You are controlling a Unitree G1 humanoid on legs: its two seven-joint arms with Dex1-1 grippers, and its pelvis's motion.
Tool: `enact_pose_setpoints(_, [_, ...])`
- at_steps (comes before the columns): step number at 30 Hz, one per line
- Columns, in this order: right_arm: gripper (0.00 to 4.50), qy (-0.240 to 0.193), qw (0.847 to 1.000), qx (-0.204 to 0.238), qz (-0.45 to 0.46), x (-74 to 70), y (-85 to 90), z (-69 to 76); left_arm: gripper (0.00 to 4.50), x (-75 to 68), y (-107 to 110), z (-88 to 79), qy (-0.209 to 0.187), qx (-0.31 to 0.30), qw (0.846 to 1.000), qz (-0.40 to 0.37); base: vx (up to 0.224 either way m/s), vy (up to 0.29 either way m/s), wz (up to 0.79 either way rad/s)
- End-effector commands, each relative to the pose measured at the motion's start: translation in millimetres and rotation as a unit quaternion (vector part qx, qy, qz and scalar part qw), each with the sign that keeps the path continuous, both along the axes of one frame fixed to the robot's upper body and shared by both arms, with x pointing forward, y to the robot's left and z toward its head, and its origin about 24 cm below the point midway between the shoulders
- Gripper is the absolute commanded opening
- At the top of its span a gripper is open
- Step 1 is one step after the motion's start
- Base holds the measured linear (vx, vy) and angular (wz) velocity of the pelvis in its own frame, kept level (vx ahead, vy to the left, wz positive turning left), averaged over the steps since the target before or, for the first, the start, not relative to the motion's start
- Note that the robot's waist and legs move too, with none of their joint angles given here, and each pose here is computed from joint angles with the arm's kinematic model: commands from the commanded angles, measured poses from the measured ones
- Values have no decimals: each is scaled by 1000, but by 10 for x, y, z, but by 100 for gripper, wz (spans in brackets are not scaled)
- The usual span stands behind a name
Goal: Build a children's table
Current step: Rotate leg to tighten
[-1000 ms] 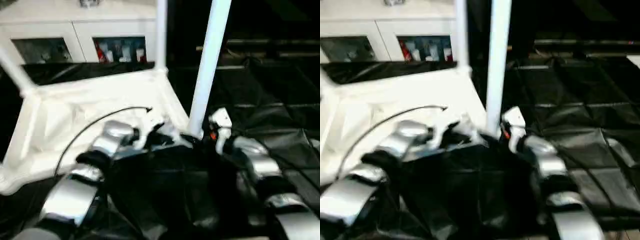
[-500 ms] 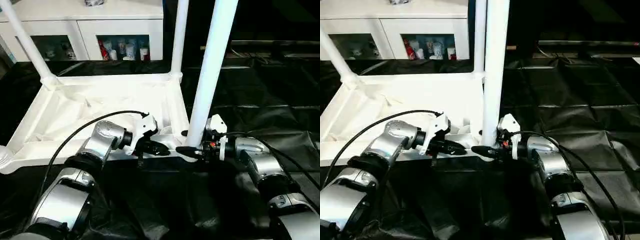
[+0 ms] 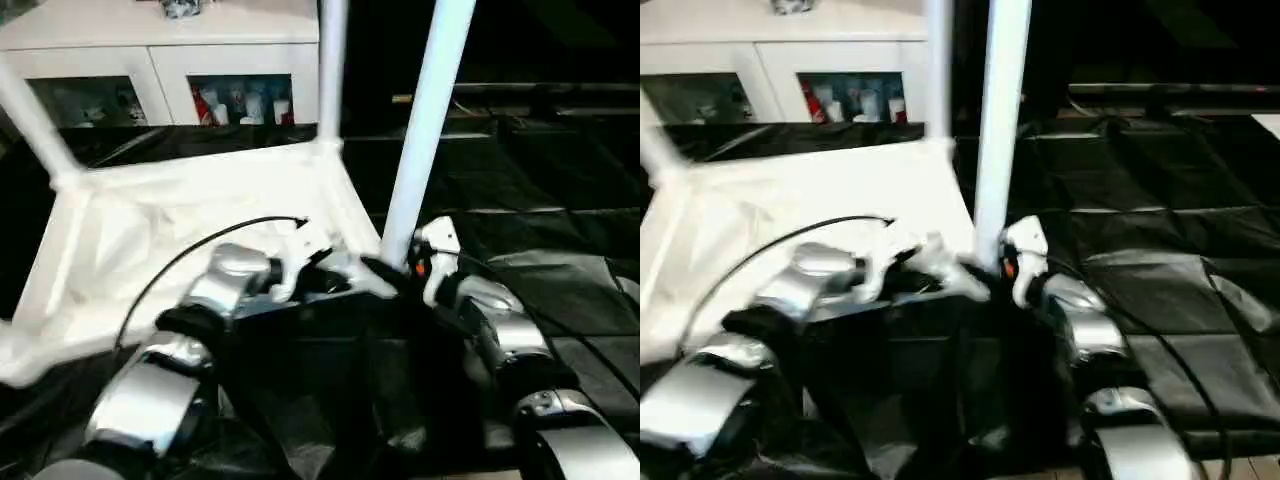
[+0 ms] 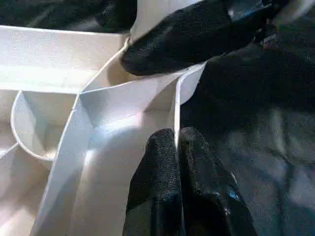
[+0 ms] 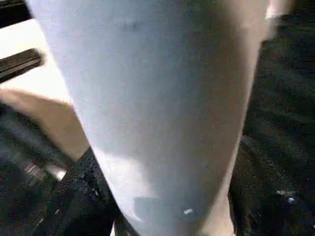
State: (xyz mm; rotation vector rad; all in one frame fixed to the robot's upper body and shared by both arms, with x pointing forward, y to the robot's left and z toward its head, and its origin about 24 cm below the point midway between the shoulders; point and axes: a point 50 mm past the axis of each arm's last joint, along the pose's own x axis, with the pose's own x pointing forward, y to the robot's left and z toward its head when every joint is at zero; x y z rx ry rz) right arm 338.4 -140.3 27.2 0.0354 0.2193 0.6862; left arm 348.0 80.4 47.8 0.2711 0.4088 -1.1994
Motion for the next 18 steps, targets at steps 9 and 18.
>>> enact_pose_setpoints(9, [253,64,993,-25,-93,-29,383,-269,0,98,-289,77,-35,-21,996,81,0,0,0])
enact_pose_setpoints(18, [358,14,999,-12,26,-47,270,-102,0,17,-187,41,-22,-12,1000,-1,0,0,0])
